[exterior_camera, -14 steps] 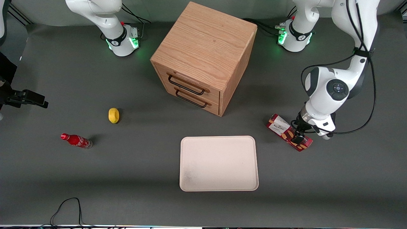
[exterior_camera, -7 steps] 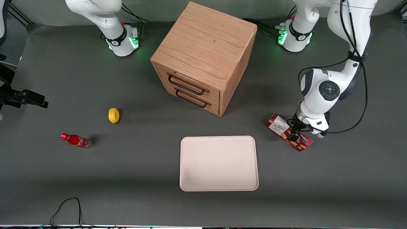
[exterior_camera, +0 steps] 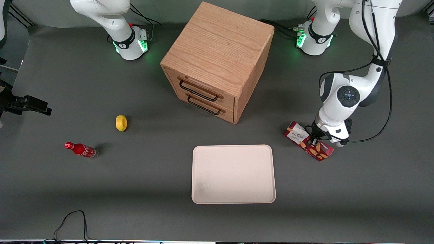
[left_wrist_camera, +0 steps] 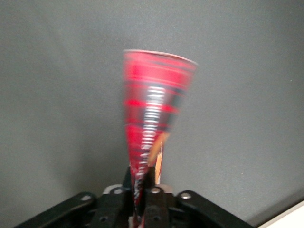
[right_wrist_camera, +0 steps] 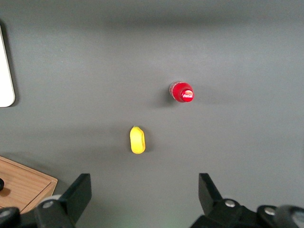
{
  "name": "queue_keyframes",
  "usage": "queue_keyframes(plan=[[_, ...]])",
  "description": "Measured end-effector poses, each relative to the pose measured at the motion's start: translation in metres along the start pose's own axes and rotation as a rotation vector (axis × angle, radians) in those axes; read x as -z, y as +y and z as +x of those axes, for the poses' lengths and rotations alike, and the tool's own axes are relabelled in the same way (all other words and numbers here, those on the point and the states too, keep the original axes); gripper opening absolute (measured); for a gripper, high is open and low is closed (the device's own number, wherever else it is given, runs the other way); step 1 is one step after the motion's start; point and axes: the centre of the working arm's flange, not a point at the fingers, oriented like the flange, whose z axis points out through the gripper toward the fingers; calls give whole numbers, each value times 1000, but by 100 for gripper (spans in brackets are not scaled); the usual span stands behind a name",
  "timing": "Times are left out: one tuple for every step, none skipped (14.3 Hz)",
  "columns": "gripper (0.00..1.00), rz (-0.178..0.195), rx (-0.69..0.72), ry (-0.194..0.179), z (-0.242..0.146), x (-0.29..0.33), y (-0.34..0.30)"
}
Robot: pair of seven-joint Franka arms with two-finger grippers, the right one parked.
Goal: Place red cookie box on tray
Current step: 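Lower the left gripper and close it on the shortbread box's end, then lift the shortbread box upright with the left gripper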
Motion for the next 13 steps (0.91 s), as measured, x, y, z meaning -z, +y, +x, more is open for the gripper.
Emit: queue_keyframes(plan=[[3,10,-6,2,0,3,1],[3,18,-10,4,1,8,4],[3,24,-12,7,3,17,9],[3,33,-13,9,5,31,15],[3,42,-13,12,8,49,22],[3,51,-12,15,11,71,30],[3,62,-11,18,14,96,37],[3,71,-14,21,17,124,43],[3,78,-20,25,21,154,49],[3,81,-31,28,25,185,54],[3,84,-43,31,30,216,58],[3,87,-60,33,36,247,61],[3,87,-79,34,40,274,63]])
